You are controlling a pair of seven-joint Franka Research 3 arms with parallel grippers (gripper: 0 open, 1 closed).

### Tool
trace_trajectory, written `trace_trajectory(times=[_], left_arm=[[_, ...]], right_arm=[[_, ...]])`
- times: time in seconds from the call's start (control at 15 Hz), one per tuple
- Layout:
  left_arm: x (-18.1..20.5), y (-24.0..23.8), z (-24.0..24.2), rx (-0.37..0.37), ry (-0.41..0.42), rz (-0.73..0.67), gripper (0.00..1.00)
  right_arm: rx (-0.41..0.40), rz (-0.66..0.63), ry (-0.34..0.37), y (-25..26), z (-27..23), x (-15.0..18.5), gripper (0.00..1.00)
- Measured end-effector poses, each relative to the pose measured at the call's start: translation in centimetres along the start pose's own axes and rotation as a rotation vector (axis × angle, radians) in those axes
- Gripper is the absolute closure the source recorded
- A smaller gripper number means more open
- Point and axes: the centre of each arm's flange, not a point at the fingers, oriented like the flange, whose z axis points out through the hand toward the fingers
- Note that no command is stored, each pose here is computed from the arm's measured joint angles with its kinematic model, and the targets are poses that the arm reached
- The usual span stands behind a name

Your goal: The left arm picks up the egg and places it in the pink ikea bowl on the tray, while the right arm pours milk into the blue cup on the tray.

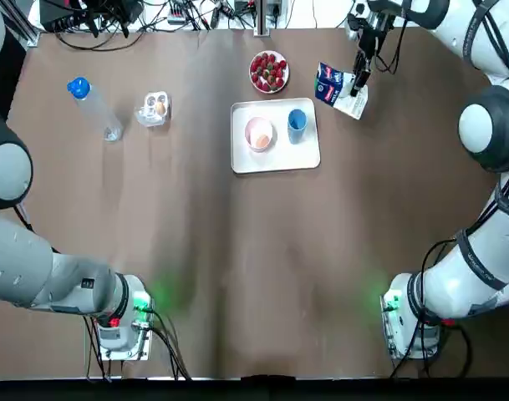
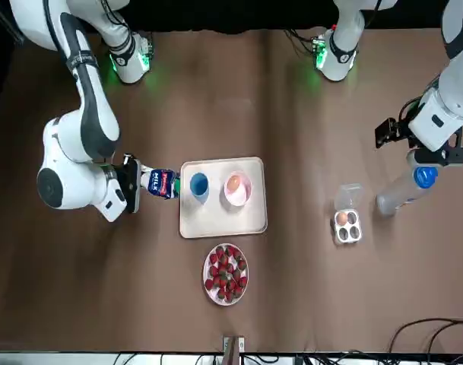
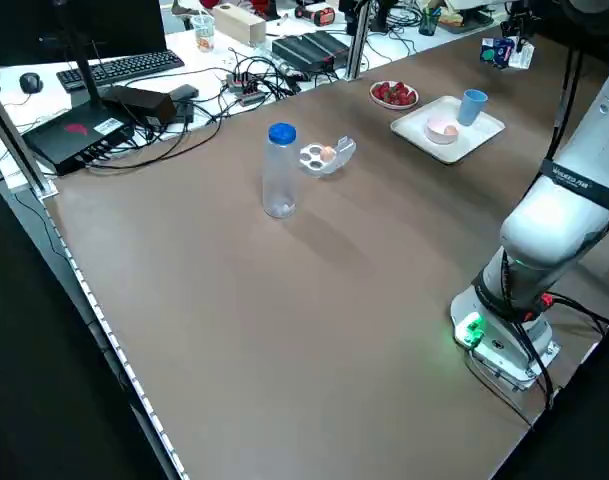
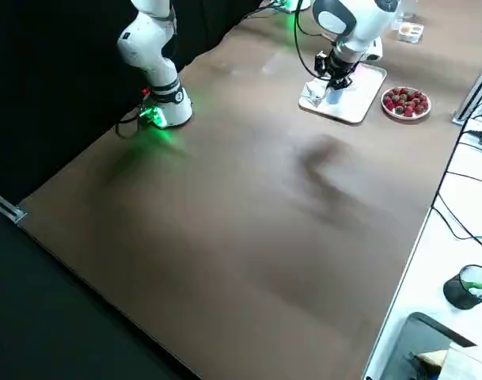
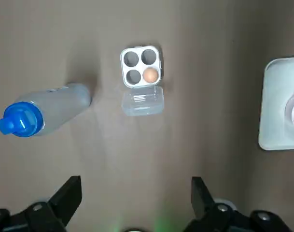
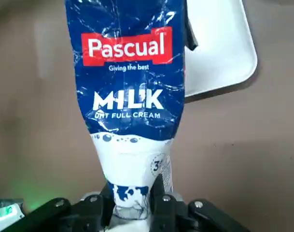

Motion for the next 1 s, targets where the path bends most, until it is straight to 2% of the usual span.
trace_trajectory(times=[0.2,0.53,0.87,1.0], left_arm=[[-0.1,-0.1,0.0,0.0,-0.004,0.053,0.0],[-0.2,-0.2,0.1,0.001,-0.016,0.065,0.0],[-0.2,-0.1,0.1,0.001,-0.017,0.067,0.0],[-0.2,0.1,0.1,0.001,-0.017,0.07,0.0]], right_arm=[[-0.003,0.011,-0.028,-0.6,0.5,1.4,0.67],[-0.014,0.017,-0.061,-1.4,1.2,3.3,0.67],[-0.019,0.03,-0.063,-1.4,1.2,3.2,0.67],[-0.022,0.046,-0.058,-0.9,0.8,2.3,0.67]])
